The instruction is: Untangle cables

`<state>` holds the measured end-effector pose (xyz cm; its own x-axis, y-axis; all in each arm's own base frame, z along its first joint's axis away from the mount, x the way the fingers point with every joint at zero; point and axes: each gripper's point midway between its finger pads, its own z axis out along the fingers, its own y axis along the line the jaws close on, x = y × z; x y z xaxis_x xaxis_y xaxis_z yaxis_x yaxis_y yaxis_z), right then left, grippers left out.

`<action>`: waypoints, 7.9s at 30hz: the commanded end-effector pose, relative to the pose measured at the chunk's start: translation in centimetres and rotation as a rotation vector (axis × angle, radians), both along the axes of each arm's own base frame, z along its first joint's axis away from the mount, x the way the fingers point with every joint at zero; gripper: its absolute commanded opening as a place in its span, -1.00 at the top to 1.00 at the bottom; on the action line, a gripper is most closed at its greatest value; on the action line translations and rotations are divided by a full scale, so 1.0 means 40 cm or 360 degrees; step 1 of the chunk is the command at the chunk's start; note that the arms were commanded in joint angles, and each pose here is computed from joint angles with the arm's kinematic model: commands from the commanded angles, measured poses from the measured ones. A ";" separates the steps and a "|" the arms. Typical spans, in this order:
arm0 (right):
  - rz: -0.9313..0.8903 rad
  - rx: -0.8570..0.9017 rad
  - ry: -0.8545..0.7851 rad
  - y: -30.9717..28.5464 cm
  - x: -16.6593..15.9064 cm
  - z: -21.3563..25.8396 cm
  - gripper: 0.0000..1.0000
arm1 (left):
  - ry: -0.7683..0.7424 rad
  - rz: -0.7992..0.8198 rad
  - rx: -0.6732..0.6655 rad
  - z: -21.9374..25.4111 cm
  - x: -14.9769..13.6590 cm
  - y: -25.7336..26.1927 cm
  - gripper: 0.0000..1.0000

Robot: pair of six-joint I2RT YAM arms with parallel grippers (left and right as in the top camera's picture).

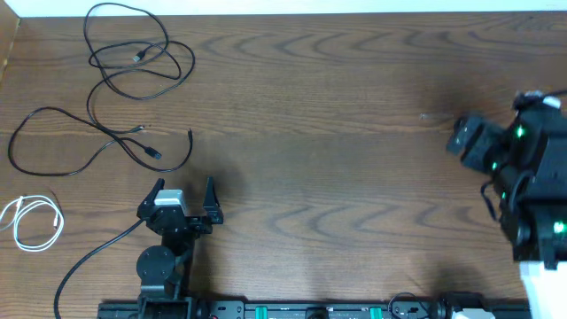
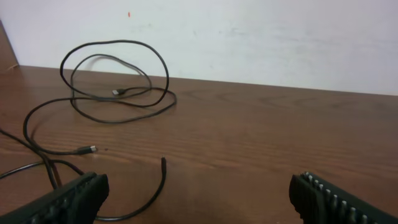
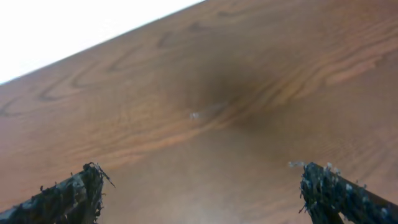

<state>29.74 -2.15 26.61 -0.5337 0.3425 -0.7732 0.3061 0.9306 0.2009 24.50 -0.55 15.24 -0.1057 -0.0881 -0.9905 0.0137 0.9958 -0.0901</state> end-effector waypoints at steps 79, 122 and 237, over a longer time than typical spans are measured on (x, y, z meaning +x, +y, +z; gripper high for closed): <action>0.0510 -0.0436 -0.0840 0.087 -0.127 -0.291 -0.99 | 0.0077 0.0011 0.0002 -0.038 -0.003 0.004 -0.96; 0.0488 -0.0453 -0.0877 0.082 -0.129 -0.276 -0.99 | 0.0077 0.0011 0.0002 -0.038 -0.003 0.004 -0.96; 0.0489 -0.0454 -0.0884 0.083 -0.129 -0.274 -0.99 | 0.0077 0.0011 0.0002 -0.038 -0.003 0.004 -0.96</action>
